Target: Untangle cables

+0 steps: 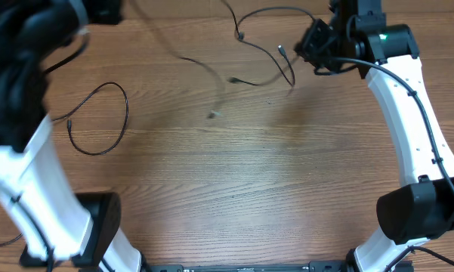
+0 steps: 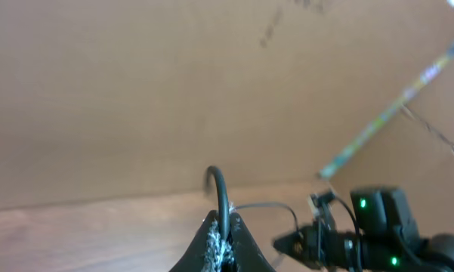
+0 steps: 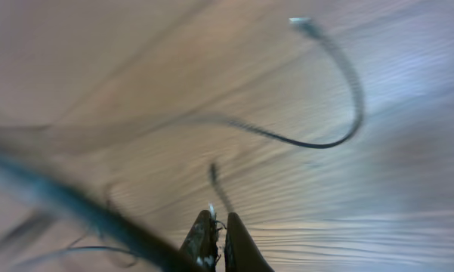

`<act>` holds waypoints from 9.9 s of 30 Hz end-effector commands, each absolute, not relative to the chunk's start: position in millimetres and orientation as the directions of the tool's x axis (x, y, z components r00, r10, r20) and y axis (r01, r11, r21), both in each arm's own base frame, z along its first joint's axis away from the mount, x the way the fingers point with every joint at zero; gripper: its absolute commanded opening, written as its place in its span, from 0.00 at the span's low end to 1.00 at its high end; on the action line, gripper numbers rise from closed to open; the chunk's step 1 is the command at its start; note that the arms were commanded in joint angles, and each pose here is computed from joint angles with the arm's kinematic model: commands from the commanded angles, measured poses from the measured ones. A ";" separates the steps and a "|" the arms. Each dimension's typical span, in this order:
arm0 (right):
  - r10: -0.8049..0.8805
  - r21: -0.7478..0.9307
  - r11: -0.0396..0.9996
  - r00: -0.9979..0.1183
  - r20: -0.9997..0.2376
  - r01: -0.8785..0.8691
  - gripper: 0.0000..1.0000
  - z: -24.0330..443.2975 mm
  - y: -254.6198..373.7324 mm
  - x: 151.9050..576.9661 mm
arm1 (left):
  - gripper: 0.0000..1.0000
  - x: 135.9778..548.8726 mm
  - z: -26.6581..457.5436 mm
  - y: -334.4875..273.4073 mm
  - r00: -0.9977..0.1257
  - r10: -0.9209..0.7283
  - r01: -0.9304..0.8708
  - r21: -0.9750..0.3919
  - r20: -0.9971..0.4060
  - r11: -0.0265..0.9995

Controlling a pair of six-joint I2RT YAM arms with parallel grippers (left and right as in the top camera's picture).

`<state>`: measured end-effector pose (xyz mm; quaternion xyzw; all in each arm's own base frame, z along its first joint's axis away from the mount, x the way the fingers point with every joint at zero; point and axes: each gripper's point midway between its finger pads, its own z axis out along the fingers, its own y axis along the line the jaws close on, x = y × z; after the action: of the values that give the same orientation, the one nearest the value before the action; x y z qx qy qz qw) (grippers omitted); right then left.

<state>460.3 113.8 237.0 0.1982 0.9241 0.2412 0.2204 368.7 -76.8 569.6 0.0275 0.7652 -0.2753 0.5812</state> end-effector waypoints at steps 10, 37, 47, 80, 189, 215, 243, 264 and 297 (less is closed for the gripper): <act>0.502 0.246 0.862 -0.809 -0.305 0.443 0.04 156.3 21.5 438.7 | 0.04 342.5 576.6 44.2 -0.190 -0.192 0.052 -0.205 -0.963 0.977; -0.051 0.656 0.686 -0.920 -0.389 -0.315 0.04 265.1 175.9 403.1 | 0.76 427.7 404.2 85.8 -0.555 -0.567 -0.380 -0.421 -0.608 0.823; -0.101 0.728 0.387 -0.811 -0.577 -0.566 0.04 394.5 213.3 363.3 | 0.91 430.4 436.3 -22.9 -0.675 -0.260 0.213 -0.519 -0.691 0.828; -0.127 0.673 -0.143 -0.661 -0.739 -0.725 0.04 553.6 223.5 279.3 | 0.96 397.3 424.9 -225.4 -0.250 0.096 0.966 -0.255 -0.964 -0.043; -0.014 0.163 0.944 -0.525 -0.851 -0.288 1.00 485.7 68.7 188.4 | 1.00 370.4 458.1 78.3 -0.373 -0.609 -0.502 -0.399 -0.700 0.767; 0.103 0.079 0.968 0.093 -0.990 -0.238 1.00 352.5 38.6 272.5 | 1.00 370.4 458.1 78.3 -0.373 -0.609 -0.502 -0.399 -0.700 0.767; 0.119 0.098 0.948 0.051 -0.992 -0.304 1.00 196.4 50.3 237.9 | 1.00 370.4 458.1 78.3 -0.373 -0.609 -0.502 -0.399 -0.700 0.767; 0.120 0.125 0.947 -0.035 -0.992 -0.296 1.00 176.0 50.6 238.8 | 1.00 370.4 458.1 78.3 -0.373 -0.609 -0.502 -0.399 -0.700 0.767; 0.120 0.125 0.947 -0.035 -0.992 -0.296 1.00 176.0 50.6 238.8 | 0.99 359.7 425.0 65.6 -0.495 -0.362 -0.322 -0.220 -0.790 0.921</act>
<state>238.8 50.7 177.7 -0.0634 0.7052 0.1490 0.6903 382.7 81.0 417.2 -0.2699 0.8602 -0.0201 0.4322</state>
